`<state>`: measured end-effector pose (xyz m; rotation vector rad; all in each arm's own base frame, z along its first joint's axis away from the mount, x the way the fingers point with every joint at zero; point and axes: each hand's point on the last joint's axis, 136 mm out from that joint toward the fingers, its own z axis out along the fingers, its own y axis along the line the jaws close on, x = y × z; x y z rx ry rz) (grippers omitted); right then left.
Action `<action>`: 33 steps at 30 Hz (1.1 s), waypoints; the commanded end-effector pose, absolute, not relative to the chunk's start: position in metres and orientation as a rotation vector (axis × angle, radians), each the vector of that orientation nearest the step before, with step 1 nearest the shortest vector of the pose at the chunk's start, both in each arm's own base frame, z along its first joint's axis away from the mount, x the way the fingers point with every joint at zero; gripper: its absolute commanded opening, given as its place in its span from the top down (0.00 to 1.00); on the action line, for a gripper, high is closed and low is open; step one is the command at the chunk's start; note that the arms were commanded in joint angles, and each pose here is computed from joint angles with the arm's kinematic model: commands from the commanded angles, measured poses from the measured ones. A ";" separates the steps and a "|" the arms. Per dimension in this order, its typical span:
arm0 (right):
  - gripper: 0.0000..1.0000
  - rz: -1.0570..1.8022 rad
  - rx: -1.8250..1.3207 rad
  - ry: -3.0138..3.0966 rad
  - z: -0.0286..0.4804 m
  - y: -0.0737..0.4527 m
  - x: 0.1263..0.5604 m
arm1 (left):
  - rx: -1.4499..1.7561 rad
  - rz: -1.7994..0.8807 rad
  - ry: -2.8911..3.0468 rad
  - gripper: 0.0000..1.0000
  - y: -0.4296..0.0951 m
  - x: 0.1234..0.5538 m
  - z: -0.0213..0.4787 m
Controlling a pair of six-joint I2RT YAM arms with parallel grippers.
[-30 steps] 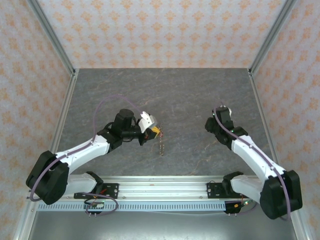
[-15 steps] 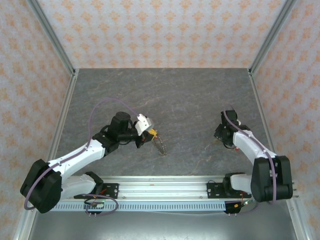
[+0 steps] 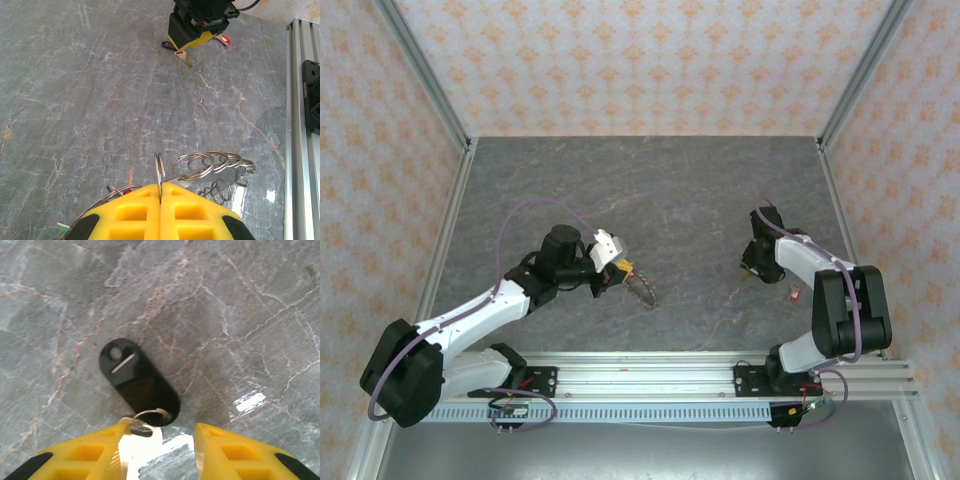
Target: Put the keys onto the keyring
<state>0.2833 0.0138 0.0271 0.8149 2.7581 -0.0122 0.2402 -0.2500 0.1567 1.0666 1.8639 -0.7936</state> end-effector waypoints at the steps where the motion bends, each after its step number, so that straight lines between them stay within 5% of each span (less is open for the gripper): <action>1: 0.62 -0.168 0.776 2.778 0.037 0.008 0.279 | 1.080 -0.819 1.814 1.00 -0.255 0.238 0.165; 12: 0.66 -0.318 0.733 2.831 0.028 0.005 0.286 | 1.082 -0.817 1.819 1.00 -0.255 0.238 0.165; 15: 0.79 -0.353 0.727 2.837 0.028 0.003 0.285 | 1.080 -0.811 1.814 1.00 -0.254 0.237 0.167; 22: 0.82 -0.318 0.723 2.825 0.034 0.007 0.285 | 1.084 -0.811 1.816 1.00 -0.253 0.236 0.167; 27: 0.97 -0.300 0.711 2.819 0.039 0.008 0.283 | 1.082 -0.810 1.816 1.00 -0.253 0.236 0.167; 33: 0.94 -0.334 0.700 2.794 0.043 0.003 0.284 | 1.085 -0.811 1.824 1.00 -0.253 0.236 0.166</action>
